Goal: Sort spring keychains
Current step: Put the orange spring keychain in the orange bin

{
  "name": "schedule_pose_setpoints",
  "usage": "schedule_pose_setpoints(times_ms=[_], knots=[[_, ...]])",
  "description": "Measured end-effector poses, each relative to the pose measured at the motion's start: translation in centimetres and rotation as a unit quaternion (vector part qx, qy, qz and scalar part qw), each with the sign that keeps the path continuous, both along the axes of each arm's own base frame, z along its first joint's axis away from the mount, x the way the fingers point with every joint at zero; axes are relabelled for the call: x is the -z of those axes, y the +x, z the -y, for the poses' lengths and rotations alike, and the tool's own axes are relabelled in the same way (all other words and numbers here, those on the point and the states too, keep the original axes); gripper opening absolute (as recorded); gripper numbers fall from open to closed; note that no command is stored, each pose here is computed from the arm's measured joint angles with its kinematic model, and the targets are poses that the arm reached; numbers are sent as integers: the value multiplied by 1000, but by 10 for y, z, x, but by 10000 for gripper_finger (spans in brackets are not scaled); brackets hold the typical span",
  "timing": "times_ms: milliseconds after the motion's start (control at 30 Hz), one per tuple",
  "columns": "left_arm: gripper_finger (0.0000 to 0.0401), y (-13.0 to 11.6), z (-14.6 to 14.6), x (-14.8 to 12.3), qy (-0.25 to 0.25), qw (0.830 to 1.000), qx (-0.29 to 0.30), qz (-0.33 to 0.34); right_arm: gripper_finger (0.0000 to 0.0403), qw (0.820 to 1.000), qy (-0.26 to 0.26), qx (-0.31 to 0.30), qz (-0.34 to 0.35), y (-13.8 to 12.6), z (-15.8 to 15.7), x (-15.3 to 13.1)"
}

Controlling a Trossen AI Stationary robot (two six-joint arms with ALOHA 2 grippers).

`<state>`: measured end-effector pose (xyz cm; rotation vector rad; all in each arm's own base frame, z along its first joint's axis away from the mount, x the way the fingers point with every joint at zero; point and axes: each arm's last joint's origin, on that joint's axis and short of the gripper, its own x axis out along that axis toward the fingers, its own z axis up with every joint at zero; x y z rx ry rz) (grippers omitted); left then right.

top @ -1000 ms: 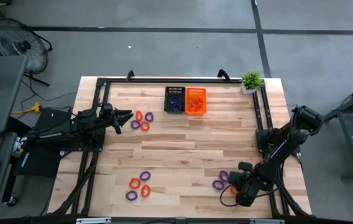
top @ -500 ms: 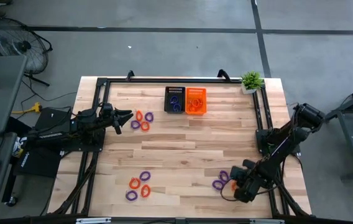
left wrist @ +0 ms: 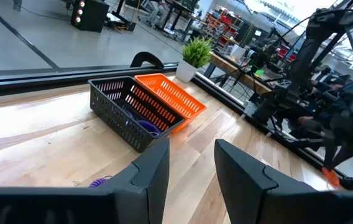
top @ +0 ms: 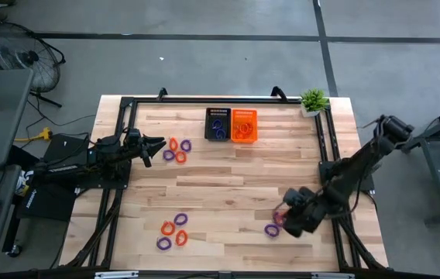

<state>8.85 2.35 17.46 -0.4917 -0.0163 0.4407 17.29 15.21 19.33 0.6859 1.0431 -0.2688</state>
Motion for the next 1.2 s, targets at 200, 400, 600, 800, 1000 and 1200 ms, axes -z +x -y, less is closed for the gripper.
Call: schedule_pose_setpoints(times_ms=[200,400,600,800,1000,1200], knots=[[126,0,0,0,0,1000,0,0,3,996,-27,24,76,22,39,-22],[126,0,0,0,0,1000,0,0,4,985,-88,30,145,45,88,-39],[126,0,0,0,0,1000,0,0,5,964,-161,60,205,64,147,-52],[126,0,0,0,0,1000,0,0,3,933,-233,128,241,65,211,-63],[126,0,0,0,0,1000,0,0,6,925,-254,149,240,61,262,-57],[126,0,0,0,0,1000,0,0,5,936,-229,148,224,71,297,-27]])
